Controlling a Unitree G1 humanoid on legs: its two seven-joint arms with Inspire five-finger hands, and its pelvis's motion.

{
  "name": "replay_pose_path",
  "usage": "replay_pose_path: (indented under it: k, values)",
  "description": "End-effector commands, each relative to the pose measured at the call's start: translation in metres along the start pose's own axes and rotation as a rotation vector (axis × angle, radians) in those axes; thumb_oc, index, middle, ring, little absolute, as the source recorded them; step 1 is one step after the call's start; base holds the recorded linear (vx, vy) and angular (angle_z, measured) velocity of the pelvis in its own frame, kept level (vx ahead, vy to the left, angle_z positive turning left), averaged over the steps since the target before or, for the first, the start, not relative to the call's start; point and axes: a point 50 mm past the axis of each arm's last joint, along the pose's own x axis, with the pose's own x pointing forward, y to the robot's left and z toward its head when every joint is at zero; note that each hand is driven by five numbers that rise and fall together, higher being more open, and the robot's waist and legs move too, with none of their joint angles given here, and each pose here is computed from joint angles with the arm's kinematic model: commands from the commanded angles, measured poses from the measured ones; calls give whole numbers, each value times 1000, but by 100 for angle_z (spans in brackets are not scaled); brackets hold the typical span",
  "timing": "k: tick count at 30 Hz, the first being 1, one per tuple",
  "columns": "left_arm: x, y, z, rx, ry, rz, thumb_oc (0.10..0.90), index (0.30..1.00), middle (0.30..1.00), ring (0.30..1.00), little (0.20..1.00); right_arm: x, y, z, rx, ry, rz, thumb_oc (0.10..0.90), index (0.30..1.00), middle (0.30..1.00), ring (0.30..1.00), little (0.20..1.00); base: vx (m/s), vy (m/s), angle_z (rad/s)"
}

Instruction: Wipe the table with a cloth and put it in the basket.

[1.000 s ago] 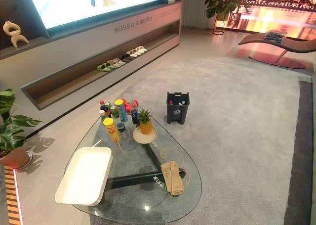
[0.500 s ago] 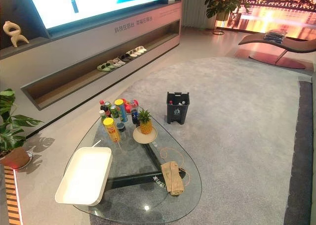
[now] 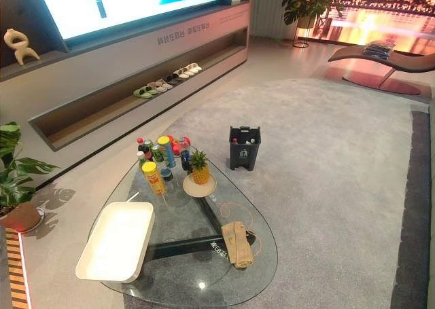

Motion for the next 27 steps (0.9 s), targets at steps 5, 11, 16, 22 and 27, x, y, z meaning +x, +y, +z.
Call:
replay_pose_path:
  k: [5,11,16,22,27]
  values:
    - [-1,14,27,22,-36,29,800,900,900,900,900,-1,-12,10,8,29,-31,800,900,900,900,900,0,0,0]
    - [-1,15,23,-15,-29,37,800,900,900,900,900,0,-13,6,6,48,-34,800,900,900,900,900,0,0,0]
    - [-1,19,21,-56,-27,55,800,900,900,900,900,-1,-19,4,-8,55,-38,800,900,900,900,900,0,0,0]
    - [-3,30,21,-167,-36,114,800,900,900,900,900,-1,-28,-1,-91,111,-37,800,900,900,900,900,1,16,0]
    - [-8,52,42,-269,-122,184,800,900,900,900,900,-3,-47,2,-101,134,-79,800,900,900,900,900,-65,61,1]
